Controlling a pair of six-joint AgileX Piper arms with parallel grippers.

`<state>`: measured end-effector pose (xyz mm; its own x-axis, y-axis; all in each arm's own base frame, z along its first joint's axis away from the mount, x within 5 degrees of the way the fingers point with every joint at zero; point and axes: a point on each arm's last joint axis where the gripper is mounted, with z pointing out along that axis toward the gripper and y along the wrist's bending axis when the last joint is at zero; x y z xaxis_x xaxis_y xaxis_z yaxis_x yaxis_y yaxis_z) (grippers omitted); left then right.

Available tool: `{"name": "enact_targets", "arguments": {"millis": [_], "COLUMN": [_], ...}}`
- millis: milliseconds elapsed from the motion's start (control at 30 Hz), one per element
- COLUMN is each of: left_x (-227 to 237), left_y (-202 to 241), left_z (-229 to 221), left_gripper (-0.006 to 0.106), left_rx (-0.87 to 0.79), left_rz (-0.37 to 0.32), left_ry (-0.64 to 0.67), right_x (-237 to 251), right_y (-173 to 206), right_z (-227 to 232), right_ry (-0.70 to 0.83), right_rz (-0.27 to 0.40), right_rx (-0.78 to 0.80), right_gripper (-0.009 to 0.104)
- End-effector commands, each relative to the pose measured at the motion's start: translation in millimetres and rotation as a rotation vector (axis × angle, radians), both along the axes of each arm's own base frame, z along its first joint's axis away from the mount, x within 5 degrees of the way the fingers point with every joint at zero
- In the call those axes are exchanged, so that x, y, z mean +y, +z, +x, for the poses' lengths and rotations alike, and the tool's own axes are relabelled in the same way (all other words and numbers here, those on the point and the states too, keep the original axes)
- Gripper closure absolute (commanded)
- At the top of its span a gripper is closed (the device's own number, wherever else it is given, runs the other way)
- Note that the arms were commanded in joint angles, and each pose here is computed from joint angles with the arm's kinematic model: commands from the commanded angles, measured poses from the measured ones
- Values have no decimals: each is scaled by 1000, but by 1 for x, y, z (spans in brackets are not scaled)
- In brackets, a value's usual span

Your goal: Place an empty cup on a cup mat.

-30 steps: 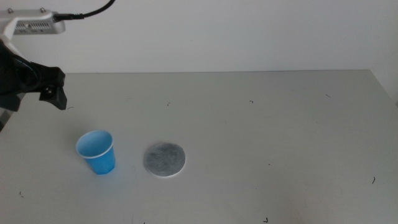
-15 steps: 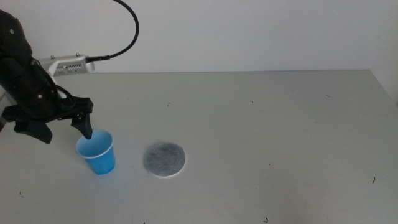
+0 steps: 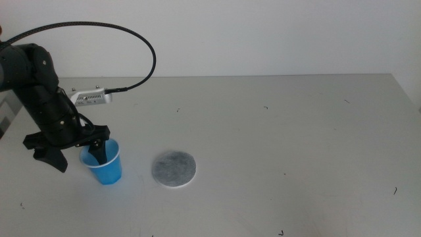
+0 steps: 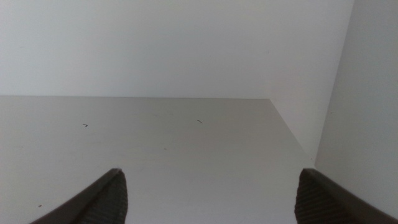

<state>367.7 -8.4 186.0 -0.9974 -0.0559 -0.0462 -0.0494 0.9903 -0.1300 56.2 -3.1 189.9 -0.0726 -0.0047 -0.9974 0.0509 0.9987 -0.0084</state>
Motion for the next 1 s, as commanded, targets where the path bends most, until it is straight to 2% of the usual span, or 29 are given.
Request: {"name": "enact_targets", "arguments": {"millis": [0, 267, 400, 500, 767, 967], "left_x": [-1, -4, -4, -4, -8, -34], "left_y": [20, 17, 17, 17, 35, 57], "left_z": [3, 4, 4, 4, 0, 2], "left_gripper": [9, 65, 88, 99, 100, 100], "left_rx": [-69, -59, -62, -58, -101, -137], "left_rz": [-18, -49, -51, -52, -85, -103], "left_ry": [19, 33, 34, 34, 48, 8], "right_x": [0, 0, 0, 0, 0, 0], "right_y": [12, 12, 12, 12, 12, 12], "right_z": [-2, -2, -2, -2, -2, -2], "right_ry": [4, 4, 4, 4, 4, 4], "right_rz": [-23, -23, -23, -23, -23, -23], "right_rx": [-108, -108, -108, -108, -108, -108], "right_gripper": [1, 1, 1, 1, 1, 1]}}
